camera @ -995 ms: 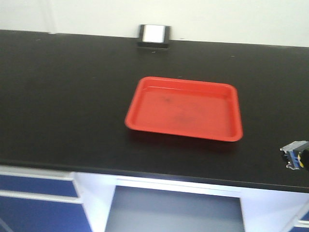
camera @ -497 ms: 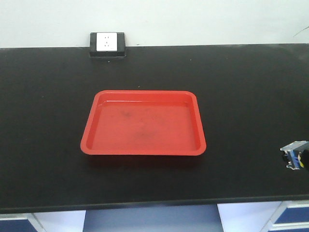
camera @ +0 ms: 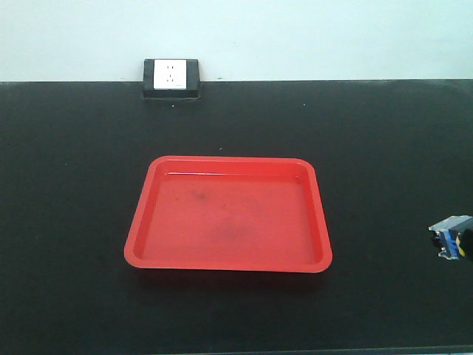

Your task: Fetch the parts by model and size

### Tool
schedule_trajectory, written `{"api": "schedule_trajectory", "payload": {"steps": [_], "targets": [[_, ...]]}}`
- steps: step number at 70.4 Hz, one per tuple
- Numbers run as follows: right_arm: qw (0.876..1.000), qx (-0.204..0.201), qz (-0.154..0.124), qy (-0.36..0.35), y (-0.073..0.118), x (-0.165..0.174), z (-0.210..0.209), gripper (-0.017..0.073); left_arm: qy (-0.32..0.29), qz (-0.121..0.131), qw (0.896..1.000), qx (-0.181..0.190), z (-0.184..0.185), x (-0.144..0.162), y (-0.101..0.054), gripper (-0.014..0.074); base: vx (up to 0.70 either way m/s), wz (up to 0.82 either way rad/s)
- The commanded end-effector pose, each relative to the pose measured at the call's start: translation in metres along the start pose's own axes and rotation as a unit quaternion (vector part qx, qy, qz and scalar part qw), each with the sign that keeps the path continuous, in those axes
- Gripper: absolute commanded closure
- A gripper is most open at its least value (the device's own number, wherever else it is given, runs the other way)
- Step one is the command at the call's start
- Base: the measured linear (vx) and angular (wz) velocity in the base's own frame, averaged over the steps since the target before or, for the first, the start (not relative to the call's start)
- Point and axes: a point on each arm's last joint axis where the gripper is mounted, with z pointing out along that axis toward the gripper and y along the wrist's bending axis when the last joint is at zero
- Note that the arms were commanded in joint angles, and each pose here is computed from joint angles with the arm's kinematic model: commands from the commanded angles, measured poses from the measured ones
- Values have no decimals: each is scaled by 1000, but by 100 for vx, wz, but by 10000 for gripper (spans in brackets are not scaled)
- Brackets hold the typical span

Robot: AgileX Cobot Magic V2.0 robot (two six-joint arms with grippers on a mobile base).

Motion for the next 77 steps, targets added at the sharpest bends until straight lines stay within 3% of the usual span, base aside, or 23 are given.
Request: {"api": "schedule_trajectory", "payload": {"steps": [1, 77], "targets": [[999, 1, -7, -51, 0, -16, -3, 569, -40, 1, 999, 9, -2, -13, -2, 600, 8, 2], [999, 1, -7, -44, 0, -15, -1, 569, -40, 1, 999, 9, -2, -13, -2, 600, 1, 1]]}}
